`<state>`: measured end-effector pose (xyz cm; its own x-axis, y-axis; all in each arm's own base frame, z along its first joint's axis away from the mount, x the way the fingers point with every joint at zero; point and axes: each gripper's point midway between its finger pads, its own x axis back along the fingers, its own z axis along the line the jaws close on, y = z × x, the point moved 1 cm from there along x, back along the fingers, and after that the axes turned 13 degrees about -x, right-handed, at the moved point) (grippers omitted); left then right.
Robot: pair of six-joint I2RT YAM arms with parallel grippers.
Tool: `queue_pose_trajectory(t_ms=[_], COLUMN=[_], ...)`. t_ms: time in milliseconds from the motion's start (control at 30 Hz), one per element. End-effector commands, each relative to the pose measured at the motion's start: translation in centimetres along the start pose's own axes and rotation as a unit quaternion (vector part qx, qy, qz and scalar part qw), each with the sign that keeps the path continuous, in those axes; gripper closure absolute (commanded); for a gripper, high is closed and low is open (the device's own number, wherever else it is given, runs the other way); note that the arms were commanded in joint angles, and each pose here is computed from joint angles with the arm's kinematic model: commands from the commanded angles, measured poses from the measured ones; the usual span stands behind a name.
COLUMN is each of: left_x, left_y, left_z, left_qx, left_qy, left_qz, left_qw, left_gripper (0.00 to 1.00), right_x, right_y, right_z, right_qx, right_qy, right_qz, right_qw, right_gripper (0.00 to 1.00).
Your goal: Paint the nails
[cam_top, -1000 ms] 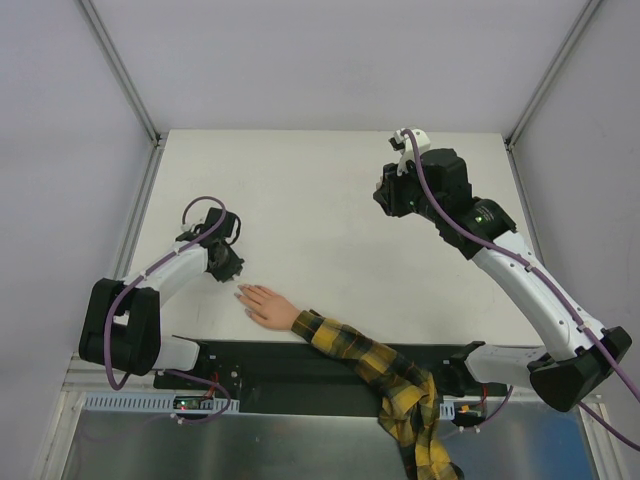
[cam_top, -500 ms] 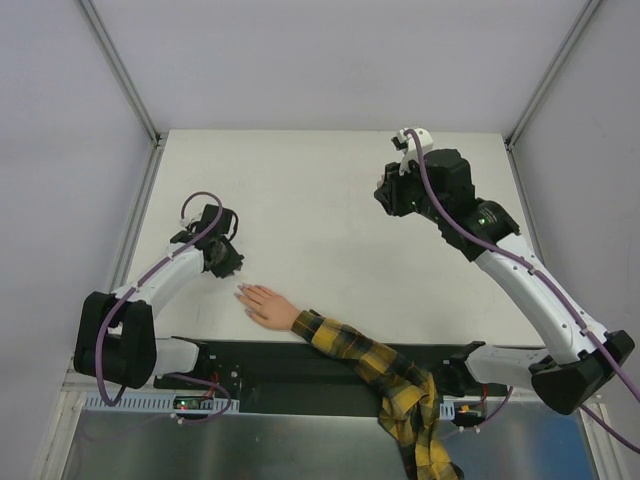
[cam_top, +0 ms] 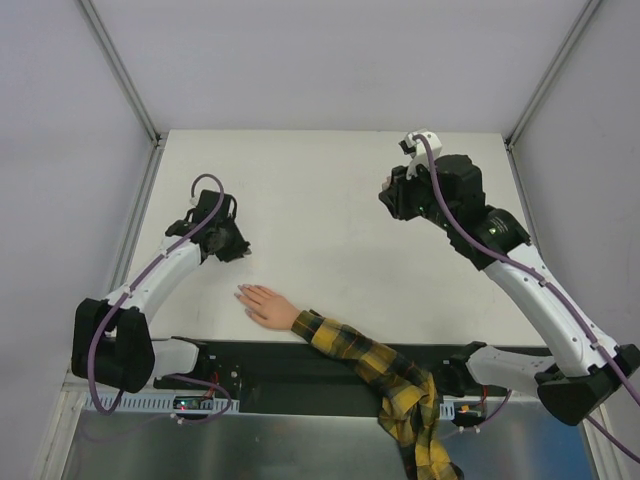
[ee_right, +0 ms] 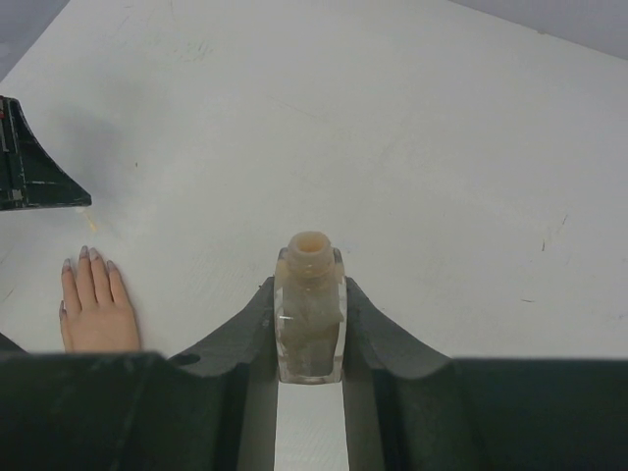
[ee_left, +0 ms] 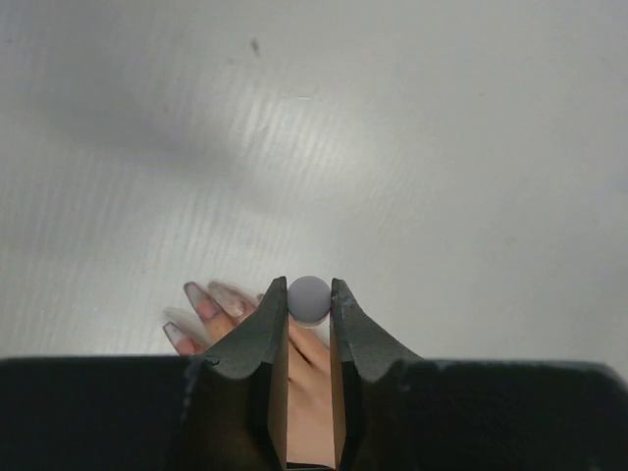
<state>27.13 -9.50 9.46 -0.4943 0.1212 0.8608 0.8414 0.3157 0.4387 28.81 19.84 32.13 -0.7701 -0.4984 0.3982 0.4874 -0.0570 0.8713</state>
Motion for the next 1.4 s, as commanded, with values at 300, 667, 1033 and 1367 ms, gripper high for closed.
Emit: queue_pose_trajectory(t_ms=[300, 667, 1033, 1367], left_x=[6.8, 14.4, 24.6, 25.5], left_y=[1.1, -2.5, -0.8, -1.1], left_z=[-11.8, -14.5, -16.0, -17.9], left_qx=[-0.170, -0.246, -0.252, -0.255], left_qy=[-0.326, -0.496, -0.555, -0.570], left_qz=[-0.093, -0.123, -0.203, -0.187], left_qw=[0.925, 0.824, 0.766, 0.758], left_gripper=[1.00, 1.00, 1.00, 1.00], right_x=[3.0, 4.1, 2.9, 3.2], right_y=[-4.3, -8.9, -9.2, -9.8], right_z=[1.9, 8.9, 13.9, 15.0], right_qx=[0.034, 0.124, 0.162, 0.155], right_qy=[0.117, 0.305, 0.414, 0.447], right_qz=[-0.026, 0.003, -0.016, -0.020], right_qw=[0.992, 0.944, 0.896, 0.881], right_gripper=[1.00, 1.00, 1.00, 1.00])
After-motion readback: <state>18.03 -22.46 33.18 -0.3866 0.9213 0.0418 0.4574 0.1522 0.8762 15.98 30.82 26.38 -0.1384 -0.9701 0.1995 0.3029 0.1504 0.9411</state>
